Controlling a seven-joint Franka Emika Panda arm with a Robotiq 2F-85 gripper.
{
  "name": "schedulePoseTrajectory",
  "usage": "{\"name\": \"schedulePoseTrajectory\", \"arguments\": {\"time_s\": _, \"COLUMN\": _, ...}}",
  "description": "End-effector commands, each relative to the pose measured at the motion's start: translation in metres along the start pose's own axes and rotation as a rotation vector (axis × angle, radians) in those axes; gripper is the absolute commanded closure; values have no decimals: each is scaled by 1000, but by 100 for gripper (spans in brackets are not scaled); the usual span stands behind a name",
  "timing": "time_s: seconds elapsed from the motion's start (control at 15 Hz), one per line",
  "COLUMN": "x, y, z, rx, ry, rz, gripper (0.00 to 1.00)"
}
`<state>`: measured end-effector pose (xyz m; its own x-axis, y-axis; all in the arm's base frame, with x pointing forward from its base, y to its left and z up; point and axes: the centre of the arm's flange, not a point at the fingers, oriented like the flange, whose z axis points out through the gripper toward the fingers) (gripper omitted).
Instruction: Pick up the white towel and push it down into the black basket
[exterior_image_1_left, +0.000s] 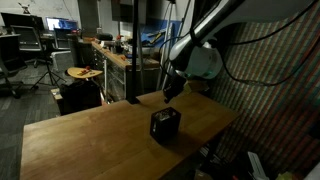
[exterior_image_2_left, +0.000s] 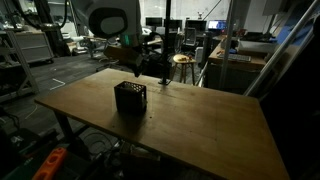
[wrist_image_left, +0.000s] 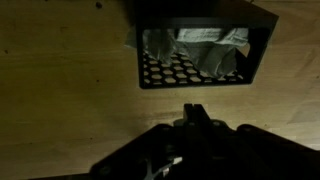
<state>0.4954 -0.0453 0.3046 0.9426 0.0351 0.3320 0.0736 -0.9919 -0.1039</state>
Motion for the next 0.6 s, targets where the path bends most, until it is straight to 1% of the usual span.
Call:
{"name": "schedulePoseTrajectory", "arguments": {"time_s": 0.0, "x": 4, "y": 9, "z": -34, "rx": 7, "ry": 68, "rz": 64, "gripper": 92}}
{"name": "schedulePoseTrajectory", "arguments": {"time_s": 0.2, "x": 5, "y": 13, "z": -49, "rx": 26, "ry": 114, "rz": 134, "gripper": 92}}
{"name": "schedulePoseTrajectory", "arguments": {"time_s": 0.27, "x": 5, "y": 14, "z": -53, "rx": 35, "ry": 128, "rz": 154, "gripper": 86}}
{"name": "schedulePoseTrajectory", "arguments": {"time_s": 0.33, "x": 5, "y": 14, "z": -56, "rx": 44, "ry": 139, "rz": 173, "gripper": 66}}
{"name": "schedulePoseTrajectory", "arguments": {"time_s": 0.4, "x": 6, "y": 14, "z": -59, "rx": 52, "ry": 147, "rz": 194, "gripper": 61}}
{"name": "schedulePoseTrajectory", "arguments": {"time_s": 0.47, "x": 9, "y": 13, "z": -43, "rx": 33, "ry": 118, "rz": 169, "gripper": 78}}
{"name": "schedulePoseTrajectory", "arguments": {"time_s": 0.53, "x": 10, "y": 14, "z": -46, "rx": 37, "ry": 126, "rz": 180, "gripper": 70}}
